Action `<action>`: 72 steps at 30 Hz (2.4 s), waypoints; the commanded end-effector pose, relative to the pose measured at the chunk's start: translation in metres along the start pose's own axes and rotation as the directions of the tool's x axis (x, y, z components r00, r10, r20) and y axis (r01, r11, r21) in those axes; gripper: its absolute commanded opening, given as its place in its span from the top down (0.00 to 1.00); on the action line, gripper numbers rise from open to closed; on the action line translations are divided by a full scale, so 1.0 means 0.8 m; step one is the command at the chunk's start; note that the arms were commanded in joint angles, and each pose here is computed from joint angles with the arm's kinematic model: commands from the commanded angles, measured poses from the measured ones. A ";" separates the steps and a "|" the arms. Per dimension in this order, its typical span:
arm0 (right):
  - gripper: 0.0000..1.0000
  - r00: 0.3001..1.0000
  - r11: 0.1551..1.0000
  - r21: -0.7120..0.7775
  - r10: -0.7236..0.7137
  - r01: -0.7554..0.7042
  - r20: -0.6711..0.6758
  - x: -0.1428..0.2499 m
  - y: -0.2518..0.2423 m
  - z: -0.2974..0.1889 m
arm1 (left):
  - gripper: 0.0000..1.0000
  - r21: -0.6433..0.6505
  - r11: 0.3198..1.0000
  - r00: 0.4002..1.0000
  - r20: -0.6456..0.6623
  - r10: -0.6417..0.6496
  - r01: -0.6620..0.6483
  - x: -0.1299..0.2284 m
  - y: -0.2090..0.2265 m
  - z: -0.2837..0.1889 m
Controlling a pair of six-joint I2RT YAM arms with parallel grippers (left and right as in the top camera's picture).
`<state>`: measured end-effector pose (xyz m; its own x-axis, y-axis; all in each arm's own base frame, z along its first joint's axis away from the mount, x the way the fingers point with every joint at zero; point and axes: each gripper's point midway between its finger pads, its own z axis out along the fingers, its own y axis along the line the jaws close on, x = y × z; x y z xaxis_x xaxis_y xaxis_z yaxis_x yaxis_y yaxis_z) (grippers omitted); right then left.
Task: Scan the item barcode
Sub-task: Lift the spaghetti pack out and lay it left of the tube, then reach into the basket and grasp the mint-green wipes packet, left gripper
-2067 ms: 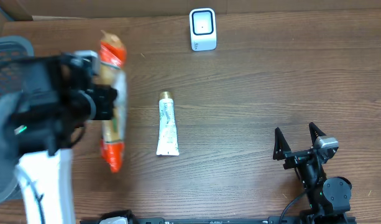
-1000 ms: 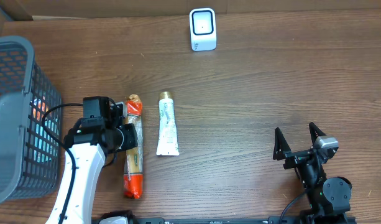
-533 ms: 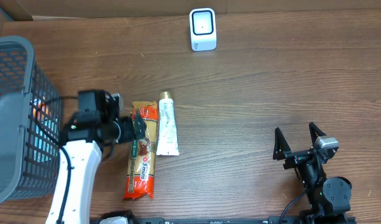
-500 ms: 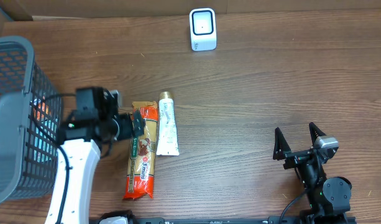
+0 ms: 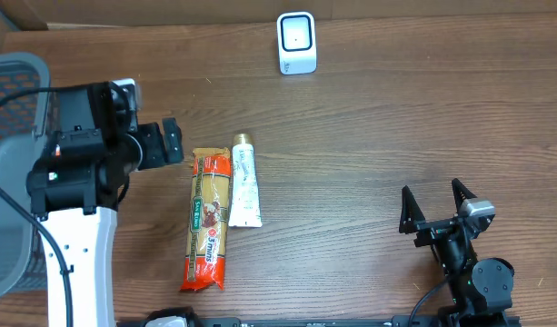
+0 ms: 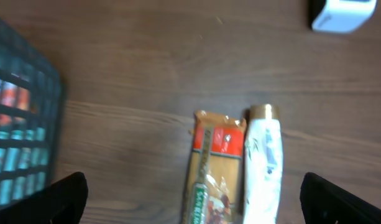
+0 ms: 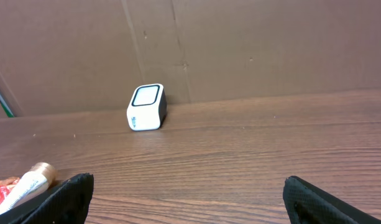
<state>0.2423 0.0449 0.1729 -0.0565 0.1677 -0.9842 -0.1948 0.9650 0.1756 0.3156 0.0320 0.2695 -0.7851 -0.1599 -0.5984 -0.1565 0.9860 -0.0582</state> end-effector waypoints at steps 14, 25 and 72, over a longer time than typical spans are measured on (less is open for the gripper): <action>0.00 1.000 1.000 0.002 0.003 -0.003 0.003 0.003 -0.001 0.000 | 0.00 -0.071 0.969 0.901 0.389 -0.191 0.236 -0.114 0.064 -0.134; 0.00 1.000 1.000 0.002 0.003 -0.003 0.003 0.003 -0.001 0.000 | 0.00 -0.190 0.901 0.822 0.514 -0.246 0.389 -0.127 0.155 -0.186; 0.00 1.000 1.000 0.002 0.003 -0.003 0.003 0.003 -0.001 0.000 | 0.10 -0.357 0.854 0.923 0.070 -0.379 0.378 -0.036 0.338 -0.012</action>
<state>0.2423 0.0449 0.1728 -0.0567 0.1669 -0.9843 -0.1948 0.9651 0.1748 0.2798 0.3033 0.3023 -0.5353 -0.5462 -0.6443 -0.7263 0.6871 0.0210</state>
